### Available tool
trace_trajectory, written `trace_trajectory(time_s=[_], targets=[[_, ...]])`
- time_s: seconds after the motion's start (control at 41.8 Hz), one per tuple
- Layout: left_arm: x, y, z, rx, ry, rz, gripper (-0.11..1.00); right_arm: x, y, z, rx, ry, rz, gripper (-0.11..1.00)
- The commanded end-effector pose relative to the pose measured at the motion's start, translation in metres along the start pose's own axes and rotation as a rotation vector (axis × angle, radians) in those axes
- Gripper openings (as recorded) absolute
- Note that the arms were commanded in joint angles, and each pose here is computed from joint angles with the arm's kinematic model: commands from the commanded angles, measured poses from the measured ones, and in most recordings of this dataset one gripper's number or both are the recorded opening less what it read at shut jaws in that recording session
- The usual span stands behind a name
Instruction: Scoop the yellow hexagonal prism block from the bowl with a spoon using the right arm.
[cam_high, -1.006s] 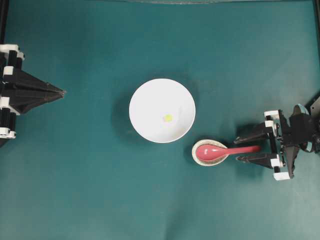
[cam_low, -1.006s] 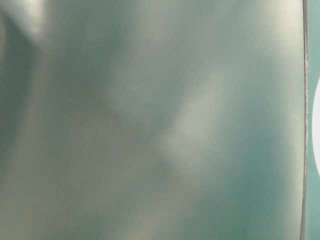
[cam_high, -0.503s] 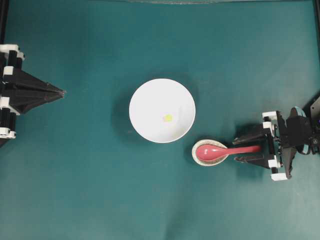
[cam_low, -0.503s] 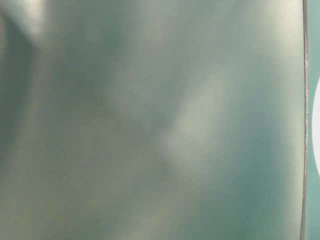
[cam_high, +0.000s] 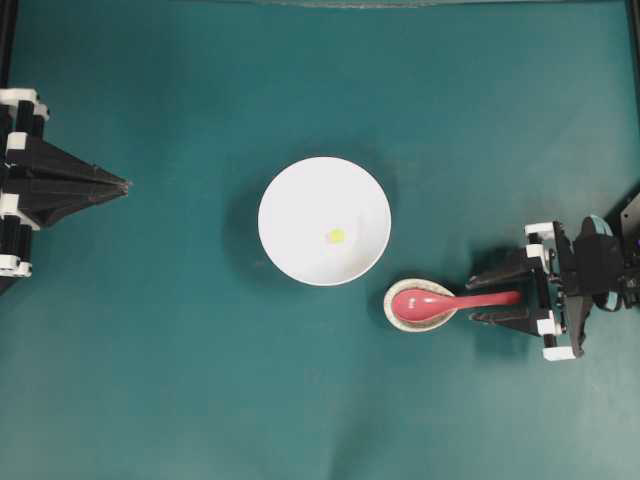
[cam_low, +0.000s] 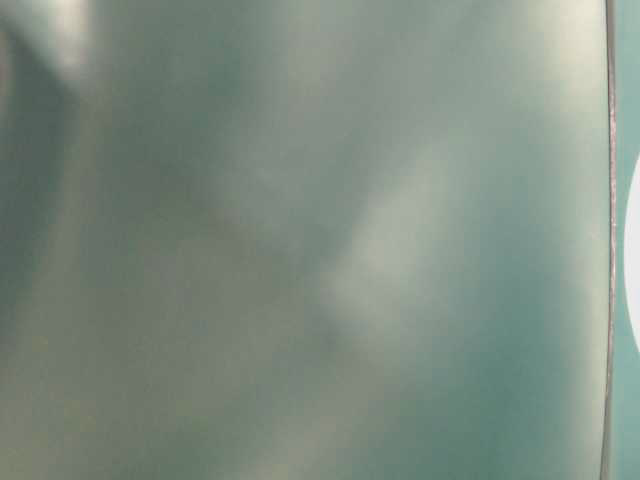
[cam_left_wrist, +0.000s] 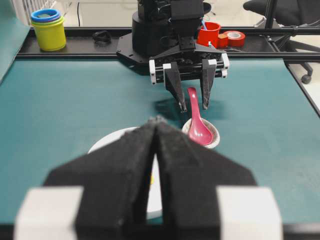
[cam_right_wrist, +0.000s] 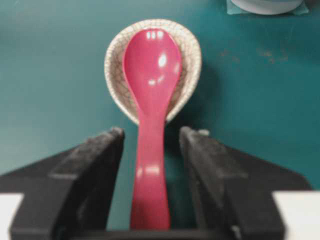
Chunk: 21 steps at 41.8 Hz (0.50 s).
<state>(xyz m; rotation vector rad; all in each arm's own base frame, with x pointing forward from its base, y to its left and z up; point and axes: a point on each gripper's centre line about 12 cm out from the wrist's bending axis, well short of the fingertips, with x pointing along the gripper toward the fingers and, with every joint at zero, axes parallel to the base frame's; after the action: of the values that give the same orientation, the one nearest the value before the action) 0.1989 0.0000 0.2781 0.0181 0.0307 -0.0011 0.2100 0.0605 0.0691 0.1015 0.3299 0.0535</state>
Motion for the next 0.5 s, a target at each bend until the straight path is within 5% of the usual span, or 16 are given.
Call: trace_trajectory(time_s=[0.0, 0.479], targets=[[0.0024, 0.0001, 0.0061, 0.005, -0.015, 0.000, 0.01, -0.0004, 0.0015, 0.0030, 0.001, -0.015, 0.006, 0.52], [0.0024, 0.0004, 0.0063, 0.006, -0.017, 0.001, 0.01, 0.0003, 0.0023, 0.0042, 0.001, -0.021, 0.009, 0.23]])
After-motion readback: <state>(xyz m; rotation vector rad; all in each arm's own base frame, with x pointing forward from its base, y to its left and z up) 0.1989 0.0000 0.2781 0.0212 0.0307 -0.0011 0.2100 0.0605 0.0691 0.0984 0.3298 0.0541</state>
